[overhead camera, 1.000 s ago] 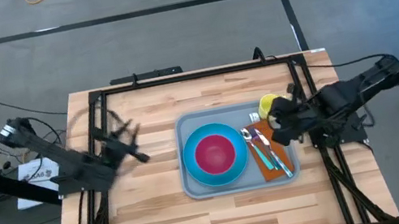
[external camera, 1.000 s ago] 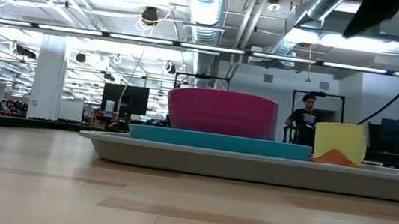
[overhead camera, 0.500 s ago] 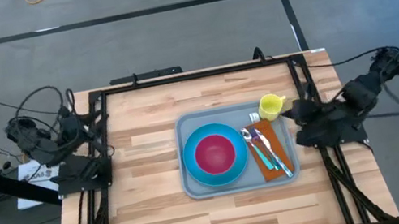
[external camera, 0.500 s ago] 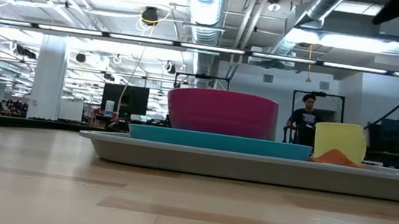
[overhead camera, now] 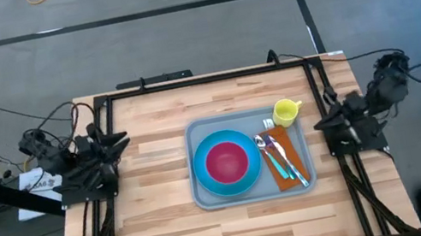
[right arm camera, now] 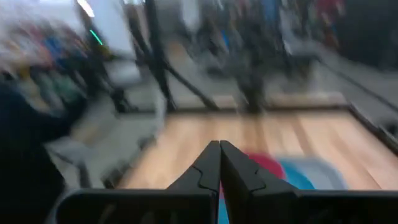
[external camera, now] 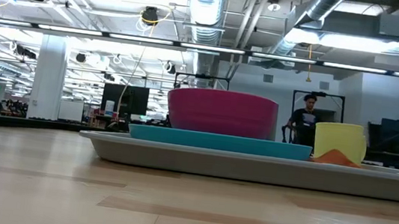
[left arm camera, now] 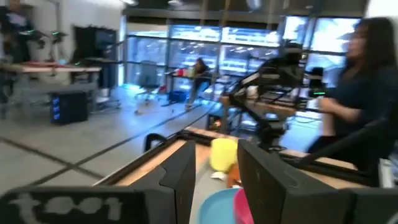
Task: Set up tray
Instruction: Return to Home Position
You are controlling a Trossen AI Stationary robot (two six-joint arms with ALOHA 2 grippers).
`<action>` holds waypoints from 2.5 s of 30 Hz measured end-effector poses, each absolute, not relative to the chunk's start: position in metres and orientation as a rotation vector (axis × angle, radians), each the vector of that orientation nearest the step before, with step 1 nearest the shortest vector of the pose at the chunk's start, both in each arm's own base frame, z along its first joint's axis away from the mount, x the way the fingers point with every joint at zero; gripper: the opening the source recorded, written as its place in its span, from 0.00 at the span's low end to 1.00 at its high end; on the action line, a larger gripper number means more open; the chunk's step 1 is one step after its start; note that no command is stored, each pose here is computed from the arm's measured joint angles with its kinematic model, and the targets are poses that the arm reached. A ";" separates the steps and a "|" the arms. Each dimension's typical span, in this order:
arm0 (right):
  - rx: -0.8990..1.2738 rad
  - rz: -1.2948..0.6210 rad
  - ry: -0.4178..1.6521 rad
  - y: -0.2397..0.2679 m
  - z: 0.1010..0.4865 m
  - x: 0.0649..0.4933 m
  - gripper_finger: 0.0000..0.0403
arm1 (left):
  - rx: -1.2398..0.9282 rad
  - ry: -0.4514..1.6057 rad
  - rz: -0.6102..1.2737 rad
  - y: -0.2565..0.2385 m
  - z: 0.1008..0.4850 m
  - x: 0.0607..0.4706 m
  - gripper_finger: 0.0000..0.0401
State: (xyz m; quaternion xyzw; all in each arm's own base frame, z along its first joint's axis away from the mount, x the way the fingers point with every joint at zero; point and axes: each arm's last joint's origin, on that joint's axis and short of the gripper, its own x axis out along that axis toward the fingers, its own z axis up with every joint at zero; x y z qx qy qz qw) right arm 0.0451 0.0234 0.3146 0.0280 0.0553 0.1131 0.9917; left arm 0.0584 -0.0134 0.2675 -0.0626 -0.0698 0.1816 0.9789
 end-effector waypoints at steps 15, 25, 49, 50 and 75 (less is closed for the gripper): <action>0.076 0.535 -0.383 0.033 0.302 0.044 0.00 | -0.276 -0.296 0.287 -0.025 0.211 0.082 0.27; 0.050 0.476 -0.409 0.051 0.241 0.068 0.00 | -0.264 -0.309 0.268 -0.020 0.199 0.089 0.27; 0.074 0.082 -0.219 0.016 0.187 0.094 0.00 | -0.123 -0.236 0.434 0.005 0.189 0.096 0.27; 0.067 0.068 -0.200 0.015 0.185 0.094 0.00 | -0.118 -0.222 0.442 0.005 0.188 0.097 0.27; 0.102 0.031 -0.154 0.011 0.180 0.096 0.00 | 0.117 0.013 0.181 0.001 0.167 0.101 0.27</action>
